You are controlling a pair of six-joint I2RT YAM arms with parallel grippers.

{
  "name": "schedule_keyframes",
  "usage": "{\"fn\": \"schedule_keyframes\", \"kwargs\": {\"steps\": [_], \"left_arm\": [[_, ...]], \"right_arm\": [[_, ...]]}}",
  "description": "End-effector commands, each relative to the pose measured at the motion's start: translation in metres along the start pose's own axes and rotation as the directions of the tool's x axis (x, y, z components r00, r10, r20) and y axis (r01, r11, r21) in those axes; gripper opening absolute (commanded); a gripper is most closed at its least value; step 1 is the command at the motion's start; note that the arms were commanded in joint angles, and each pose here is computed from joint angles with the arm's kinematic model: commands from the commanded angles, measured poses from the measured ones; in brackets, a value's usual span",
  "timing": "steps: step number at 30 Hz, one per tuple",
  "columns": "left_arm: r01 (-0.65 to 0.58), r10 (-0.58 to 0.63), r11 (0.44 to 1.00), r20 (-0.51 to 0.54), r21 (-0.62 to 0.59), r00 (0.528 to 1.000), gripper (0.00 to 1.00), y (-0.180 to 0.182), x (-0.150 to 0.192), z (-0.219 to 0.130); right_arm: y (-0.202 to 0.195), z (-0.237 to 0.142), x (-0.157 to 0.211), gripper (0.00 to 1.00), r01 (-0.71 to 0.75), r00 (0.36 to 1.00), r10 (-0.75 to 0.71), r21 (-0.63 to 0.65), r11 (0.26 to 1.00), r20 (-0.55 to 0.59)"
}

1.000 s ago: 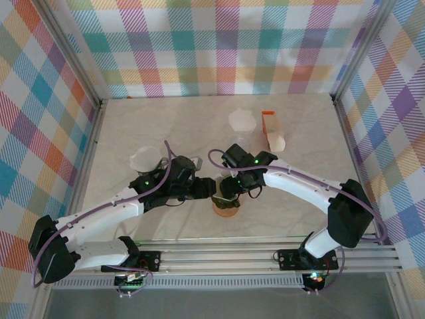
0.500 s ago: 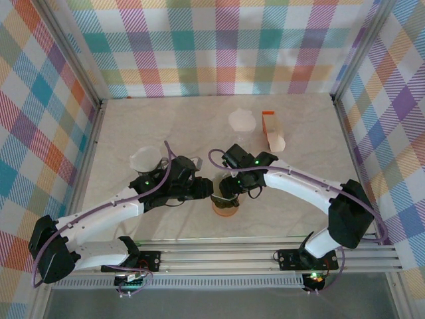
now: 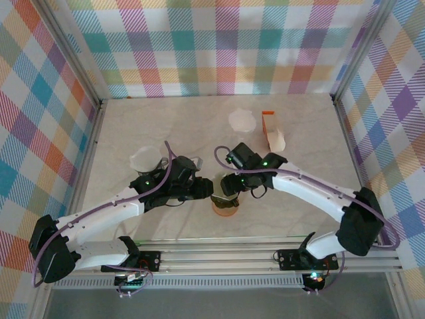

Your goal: Place the coffee filter in the dripper

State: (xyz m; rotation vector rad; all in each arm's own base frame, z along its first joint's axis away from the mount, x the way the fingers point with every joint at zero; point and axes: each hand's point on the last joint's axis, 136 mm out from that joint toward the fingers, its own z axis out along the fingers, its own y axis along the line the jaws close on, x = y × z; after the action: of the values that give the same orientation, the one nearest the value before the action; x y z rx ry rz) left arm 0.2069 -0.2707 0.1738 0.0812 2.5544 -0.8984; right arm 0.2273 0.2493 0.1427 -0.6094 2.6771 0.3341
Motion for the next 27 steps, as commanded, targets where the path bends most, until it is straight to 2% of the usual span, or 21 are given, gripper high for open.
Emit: {"fn": "schedule_keyframes", "kwargs": {"steps": [1,9,17,22,27], "left_arm": [[-0.002,0.002,1.000,0.002,-0.013,1.000,0.32,0.000,0.001,0.000],[0.001,-0.001,1.000,0.002,-0.020,1.000,0.32,0.002,0.001,0.001],[0.004,-0.004,0.999,0.004,-0.032,1.000,0.32,0.006,0.003,0.001],[0.005,-0.004,1.000,0.005,-0.026,1.000,0.32,0.004,0.002,0.001],[0.004,-0.004,1.000,0.005,-0.022,1.000,0.35,0.002,0.001,0.001]], "right_arm": [[-0.005,-0.016,-0.002,0.76,-0.019,0.999,0.019,0.010,1.000,0.041],[-0.022,-0.021,0.016,0.76,-0.027,0.999,0.025,0.070,0.997,0.025],[-0.032,-0.022,0.019,0.75,-0.051,0.998,0.048,0.106,0.993,0.031],[-0.022,-0.024,0.011,0.76,-0.037,0.998,0.034,0.056,0.998,0.052],[-0.009,-0.043,-0.005,0.76,-0.015,0.993,0.016,-0.011,1.000,0.117]]}}
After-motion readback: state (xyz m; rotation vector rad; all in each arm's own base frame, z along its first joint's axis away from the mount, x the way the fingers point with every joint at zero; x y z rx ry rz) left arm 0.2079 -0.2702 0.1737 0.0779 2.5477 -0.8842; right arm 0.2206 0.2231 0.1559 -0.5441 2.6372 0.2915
